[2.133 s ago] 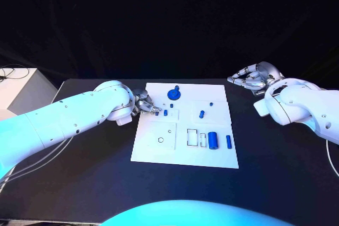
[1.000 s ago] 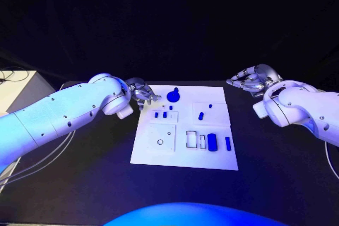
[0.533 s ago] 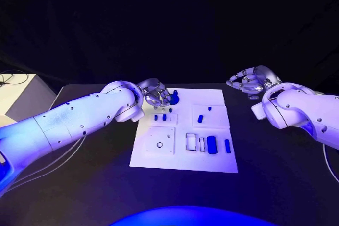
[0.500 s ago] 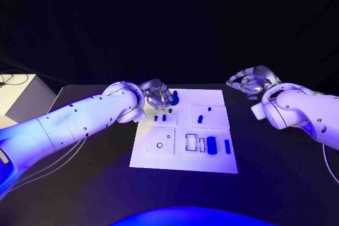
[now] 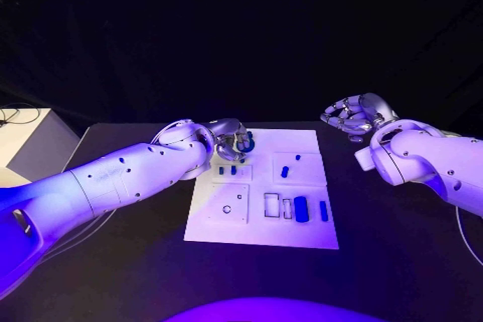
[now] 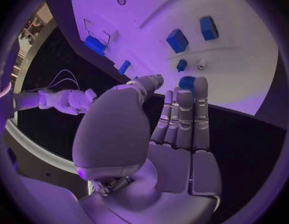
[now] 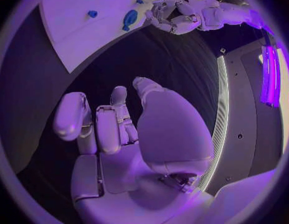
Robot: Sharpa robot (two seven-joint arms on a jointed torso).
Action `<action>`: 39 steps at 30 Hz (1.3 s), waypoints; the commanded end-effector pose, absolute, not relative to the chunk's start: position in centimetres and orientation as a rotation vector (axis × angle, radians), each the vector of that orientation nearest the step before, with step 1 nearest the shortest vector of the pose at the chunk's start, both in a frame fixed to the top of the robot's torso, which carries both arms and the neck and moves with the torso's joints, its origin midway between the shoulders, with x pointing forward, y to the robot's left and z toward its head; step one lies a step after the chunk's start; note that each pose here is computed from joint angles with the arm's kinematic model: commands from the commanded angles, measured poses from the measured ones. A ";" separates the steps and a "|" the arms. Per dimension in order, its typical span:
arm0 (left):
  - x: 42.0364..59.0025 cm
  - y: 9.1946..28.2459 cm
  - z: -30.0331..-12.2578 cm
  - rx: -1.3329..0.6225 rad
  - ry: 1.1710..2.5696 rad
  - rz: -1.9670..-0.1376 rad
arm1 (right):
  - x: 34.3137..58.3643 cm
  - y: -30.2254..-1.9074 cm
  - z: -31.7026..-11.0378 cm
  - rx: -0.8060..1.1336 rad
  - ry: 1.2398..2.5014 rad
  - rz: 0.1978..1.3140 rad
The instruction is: Assemble the parts on the task board
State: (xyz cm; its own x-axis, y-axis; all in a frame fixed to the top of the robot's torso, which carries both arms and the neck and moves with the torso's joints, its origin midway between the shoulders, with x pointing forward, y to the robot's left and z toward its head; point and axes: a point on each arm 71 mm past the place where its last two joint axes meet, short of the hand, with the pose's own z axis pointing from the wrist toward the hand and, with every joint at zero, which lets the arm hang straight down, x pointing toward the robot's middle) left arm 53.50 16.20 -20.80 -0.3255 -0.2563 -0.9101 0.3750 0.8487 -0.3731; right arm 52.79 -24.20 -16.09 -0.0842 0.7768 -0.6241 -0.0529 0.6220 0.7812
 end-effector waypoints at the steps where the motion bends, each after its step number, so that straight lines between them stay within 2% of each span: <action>1: 53.6 15.9 -21.0 0.176 1.804 -0.561 | 52.8 -24.0 -16.0 0.621 1.497 0.787; 10: 53.6 15.2 -21.5 0.210 1.837 -0.482 | 52.7 -23.9 -16.0 0.620 1.506 0.790; 39: 54.2 14.7 -22.1 0.187 1.866 -0.468 | 52.6 -23.7 -15.9 0.604 1.502 0.789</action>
